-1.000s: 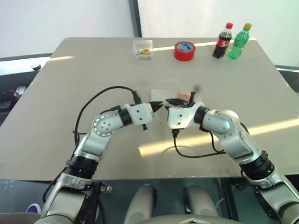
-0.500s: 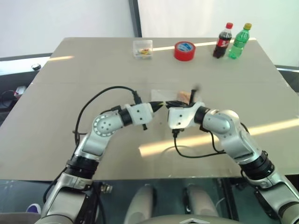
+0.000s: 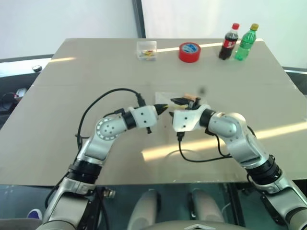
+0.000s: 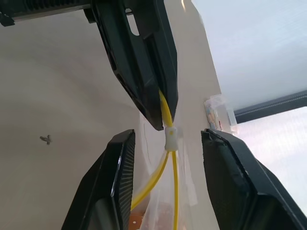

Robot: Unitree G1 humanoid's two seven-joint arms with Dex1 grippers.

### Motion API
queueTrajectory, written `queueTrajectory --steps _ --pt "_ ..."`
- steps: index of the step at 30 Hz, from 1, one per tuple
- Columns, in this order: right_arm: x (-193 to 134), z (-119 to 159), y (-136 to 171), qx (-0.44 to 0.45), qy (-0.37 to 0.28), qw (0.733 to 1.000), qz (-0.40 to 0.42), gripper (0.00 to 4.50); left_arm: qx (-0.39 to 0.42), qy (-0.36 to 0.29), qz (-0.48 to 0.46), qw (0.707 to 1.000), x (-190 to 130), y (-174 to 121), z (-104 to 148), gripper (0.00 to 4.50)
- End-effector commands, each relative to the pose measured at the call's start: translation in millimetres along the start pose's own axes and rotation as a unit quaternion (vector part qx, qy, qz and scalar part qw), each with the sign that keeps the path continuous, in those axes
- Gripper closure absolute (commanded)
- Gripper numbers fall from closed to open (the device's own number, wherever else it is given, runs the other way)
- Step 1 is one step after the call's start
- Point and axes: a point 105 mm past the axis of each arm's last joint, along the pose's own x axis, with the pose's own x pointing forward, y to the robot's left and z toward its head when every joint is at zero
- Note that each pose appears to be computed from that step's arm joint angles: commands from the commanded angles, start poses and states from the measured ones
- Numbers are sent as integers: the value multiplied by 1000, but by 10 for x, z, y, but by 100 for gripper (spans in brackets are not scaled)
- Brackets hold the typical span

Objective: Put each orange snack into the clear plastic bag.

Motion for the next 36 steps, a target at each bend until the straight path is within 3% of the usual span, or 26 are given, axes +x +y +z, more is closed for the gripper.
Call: queueTrajectory --steps 1,4,5,17,27,36 --pt "-40 83 -109 -15 -14 1000 -23 303 15 -19 14 1000 -12 68 123 450" --pt "-35 84 -109 -15 -15 1000 -23 437 15 -19 15 1000 -11 69 124 450" --pt "-34 84 -109 -15 -15 1000 -23 445 15 -19 16 1000 -12 70 125 450" --pt "-90 -29 -105 -11 8 1000 -28 445 3 -19 36 999 -50 135 101 450" --pt "-414 -495 -78 23 110 992 -54 445 1 1 78 997 -119 314 -18 450" --pt "-906 -911 -120 28 206 975 -76 445 -3 11 85 996 -165 362 -85 450"
